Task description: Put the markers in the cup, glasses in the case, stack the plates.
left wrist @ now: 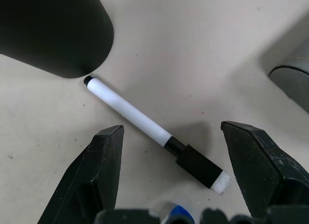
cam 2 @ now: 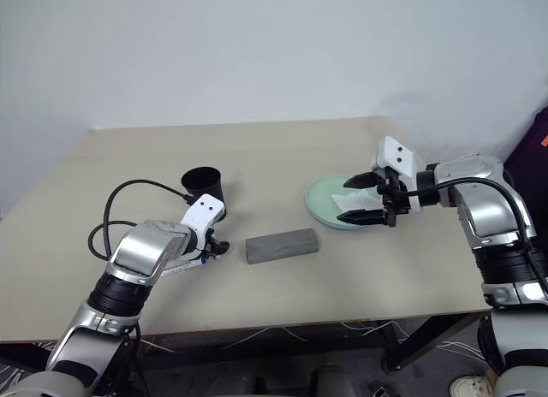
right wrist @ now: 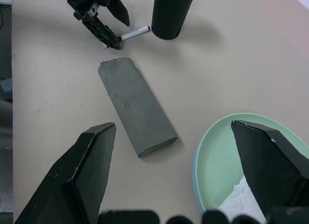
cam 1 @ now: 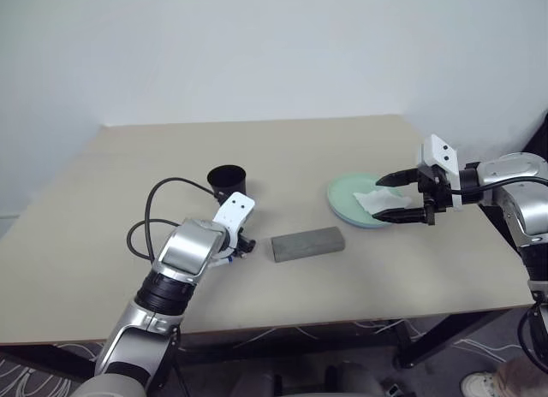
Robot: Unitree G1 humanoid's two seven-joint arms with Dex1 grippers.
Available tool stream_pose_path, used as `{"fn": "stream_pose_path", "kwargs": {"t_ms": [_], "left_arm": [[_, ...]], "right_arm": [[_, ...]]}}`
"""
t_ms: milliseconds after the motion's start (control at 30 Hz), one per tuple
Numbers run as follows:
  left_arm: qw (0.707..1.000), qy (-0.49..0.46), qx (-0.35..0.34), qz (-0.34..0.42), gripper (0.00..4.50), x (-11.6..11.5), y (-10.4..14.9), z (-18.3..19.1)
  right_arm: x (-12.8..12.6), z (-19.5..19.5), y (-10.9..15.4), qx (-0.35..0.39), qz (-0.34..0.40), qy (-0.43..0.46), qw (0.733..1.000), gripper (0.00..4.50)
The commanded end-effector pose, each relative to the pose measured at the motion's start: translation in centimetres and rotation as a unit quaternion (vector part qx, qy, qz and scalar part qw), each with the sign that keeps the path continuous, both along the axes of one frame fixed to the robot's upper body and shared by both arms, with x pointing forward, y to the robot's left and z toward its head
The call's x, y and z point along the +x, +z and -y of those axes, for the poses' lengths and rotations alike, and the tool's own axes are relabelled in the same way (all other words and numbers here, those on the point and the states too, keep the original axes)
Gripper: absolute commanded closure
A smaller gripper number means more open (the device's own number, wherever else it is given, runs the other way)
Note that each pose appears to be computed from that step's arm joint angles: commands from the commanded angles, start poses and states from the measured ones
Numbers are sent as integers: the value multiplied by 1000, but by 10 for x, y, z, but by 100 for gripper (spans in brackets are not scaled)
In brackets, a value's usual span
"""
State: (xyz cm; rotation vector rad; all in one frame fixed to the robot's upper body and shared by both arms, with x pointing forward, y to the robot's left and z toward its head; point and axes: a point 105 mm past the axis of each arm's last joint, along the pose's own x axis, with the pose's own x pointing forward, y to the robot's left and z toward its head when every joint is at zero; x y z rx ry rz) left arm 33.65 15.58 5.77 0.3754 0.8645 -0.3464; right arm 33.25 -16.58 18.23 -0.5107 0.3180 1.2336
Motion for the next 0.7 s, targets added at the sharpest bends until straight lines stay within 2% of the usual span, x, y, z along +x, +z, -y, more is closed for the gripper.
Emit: {"fn": "stream_pose_path", "kwargs": {"t_ms": [33, 333, 700], "left_arm": [[1000, 7, -5, 23, 110, 8, 13, 1], [1000, 22, -11, 4, 110, 5, 7, 1], [994, 80, -69, -36, 110, 0, -6, 3]], "right_arm": [[-1, -5, 15, 4, 29, 13, 999, 35], [-1, -6, 15, 4, 28, 14, 999, 35], [-1, -7, 16, 5, 30, 16, 999, 35]]}}
